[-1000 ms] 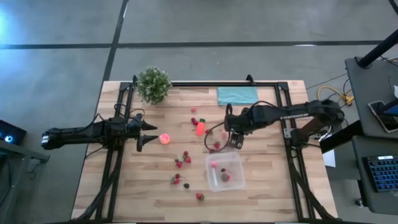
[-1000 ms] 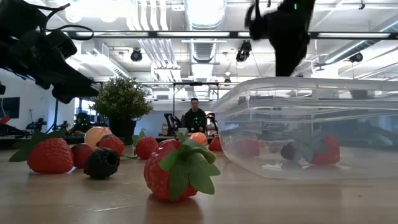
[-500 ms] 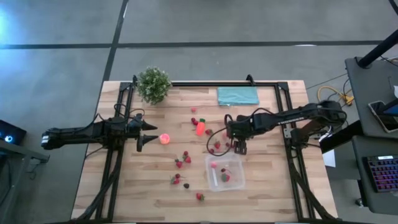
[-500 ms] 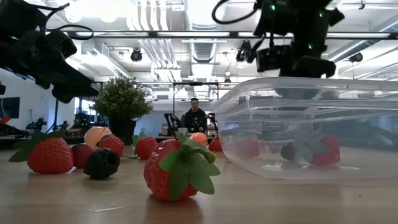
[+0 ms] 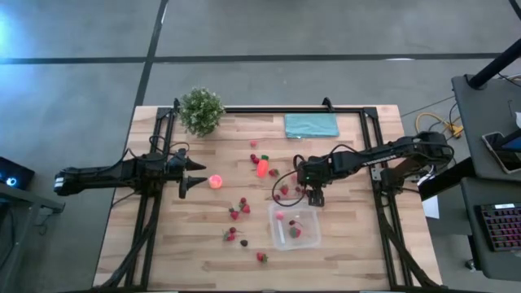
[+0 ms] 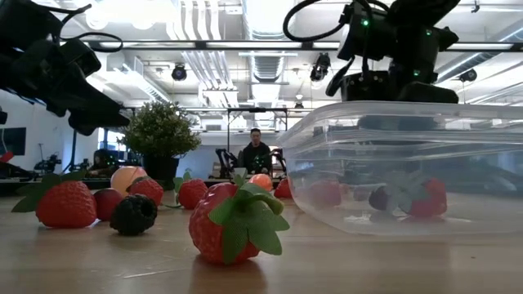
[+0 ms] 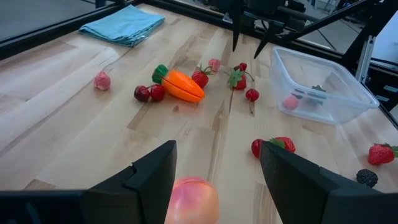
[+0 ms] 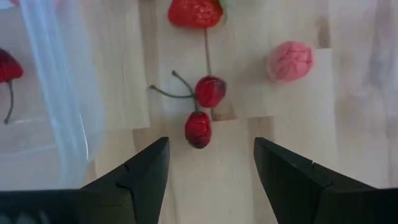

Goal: Pick and placing Produce into tupperware
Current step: Put the red cherry into the transparent container

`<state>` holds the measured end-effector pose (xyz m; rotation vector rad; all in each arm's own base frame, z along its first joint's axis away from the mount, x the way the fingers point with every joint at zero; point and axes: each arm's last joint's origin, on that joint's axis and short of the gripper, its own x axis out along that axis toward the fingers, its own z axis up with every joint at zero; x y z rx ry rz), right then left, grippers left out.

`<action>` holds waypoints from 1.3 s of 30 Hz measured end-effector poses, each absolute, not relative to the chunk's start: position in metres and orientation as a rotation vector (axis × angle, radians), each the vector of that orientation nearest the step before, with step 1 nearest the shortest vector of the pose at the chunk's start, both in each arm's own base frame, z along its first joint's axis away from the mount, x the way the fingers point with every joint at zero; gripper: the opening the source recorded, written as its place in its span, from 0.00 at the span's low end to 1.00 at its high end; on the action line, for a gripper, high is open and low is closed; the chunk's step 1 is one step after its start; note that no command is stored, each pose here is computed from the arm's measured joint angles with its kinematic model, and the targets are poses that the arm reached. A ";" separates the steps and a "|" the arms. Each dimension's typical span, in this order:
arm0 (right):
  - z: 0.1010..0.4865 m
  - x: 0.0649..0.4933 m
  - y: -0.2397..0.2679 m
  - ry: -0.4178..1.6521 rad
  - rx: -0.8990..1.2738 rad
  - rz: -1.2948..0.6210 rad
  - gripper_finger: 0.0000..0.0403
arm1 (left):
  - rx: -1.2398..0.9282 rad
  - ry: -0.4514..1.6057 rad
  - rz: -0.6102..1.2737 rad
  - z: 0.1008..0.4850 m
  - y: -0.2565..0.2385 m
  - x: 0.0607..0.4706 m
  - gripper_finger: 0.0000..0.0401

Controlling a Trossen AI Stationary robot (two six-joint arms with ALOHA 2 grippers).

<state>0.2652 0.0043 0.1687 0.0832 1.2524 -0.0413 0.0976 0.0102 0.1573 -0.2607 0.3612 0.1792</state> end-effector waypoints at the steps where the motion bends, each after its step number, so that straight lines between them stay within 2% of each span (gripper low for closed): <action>1: 0.168 0.264 0.004 1.258 0.084 -0.034 0.56 | -0.261 0.361 0.179 0.157 0.010 0.098 0.54; 16: 0.153 0.264 0.008 1.224 0.006 0.170 0.56 | -0.261 0.361 0.179 0.157 0.010 0.098 0.54; 31: 0.135 0.273 0.006 1.261 -0.038 0.118 0.56 | -0.261 0.361 0.179 0.157 0.010 0.098 0.54; 35: 0.135 0.273 0.005 1.260 -0.046 0.103 0.52 | -0.261 0.361 0.179 0.157 0.010 0.098 0.54; 39: 0.135 0.273 0.005 1.259 -0.047 0.094 0.43 | -0.261 0.361 0.179 0.157 0.010 0.098 0.54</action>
